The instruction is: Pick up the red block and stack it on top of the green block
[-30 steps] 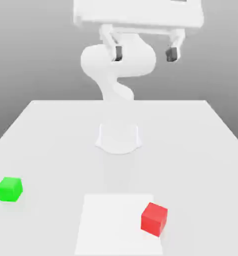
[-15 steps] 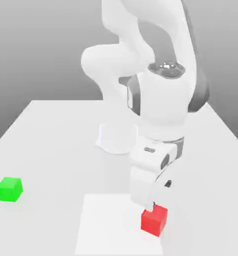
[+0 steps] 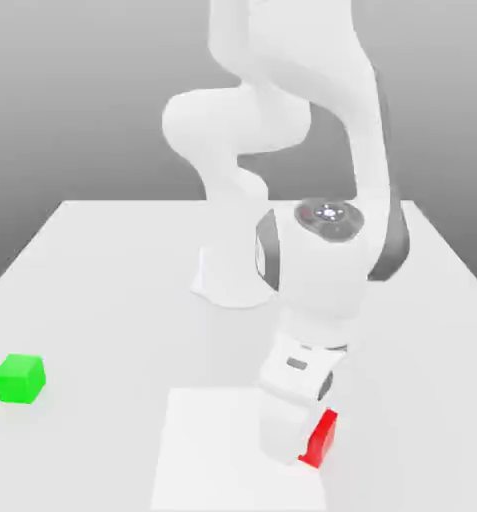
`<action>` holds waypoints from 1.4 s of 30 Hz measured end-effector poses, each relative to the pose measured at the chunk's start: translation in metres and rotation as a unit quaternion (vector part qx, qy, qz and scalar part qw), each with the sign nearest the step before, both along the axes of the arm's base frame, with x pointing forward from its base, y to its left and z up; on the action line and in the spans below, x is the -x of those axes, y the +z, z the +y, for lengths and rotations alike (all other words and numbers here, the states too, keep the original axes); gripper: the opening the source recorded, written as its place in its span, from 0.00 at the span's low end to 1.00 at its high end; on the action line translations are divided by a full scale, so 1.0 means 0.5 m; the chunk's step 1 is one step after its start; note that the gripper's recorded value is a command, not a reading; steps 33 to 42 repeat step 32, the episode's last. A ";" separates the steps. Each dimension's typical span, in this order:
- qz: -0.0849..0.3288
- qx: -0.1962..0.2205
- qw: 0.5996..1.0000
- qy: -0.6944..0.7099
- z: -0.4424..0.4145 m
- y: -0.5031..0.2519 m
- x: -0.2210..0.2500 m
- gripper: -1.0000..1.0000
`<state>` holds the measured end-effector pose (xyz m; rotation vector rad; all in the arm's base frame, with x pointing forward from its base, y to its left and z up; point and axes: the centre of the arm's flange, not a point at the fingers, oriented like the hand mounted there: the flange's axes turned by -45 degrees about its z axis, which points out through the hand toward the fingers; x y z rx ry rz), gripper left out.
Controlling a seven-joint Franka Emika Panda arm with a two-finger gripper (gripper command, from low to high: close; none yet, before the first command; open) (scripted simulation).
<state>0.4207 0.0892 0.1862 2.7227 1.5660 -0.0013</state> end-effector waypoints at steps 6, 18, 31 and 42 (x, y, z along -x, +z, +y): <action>-0.001 0.003 0.982 -0.191 -0.193 0.063 -0.019 0.00; -0.002 0.002 0.711 -0.703 -0.732 0.111 0.173 0.00; -0.001 0.000 0.603 -0.798 -0.825 -0.007 0.258 1.00; -0.001 0.000 0.603 -0.798 -0.825 -0.007 0.258 1.00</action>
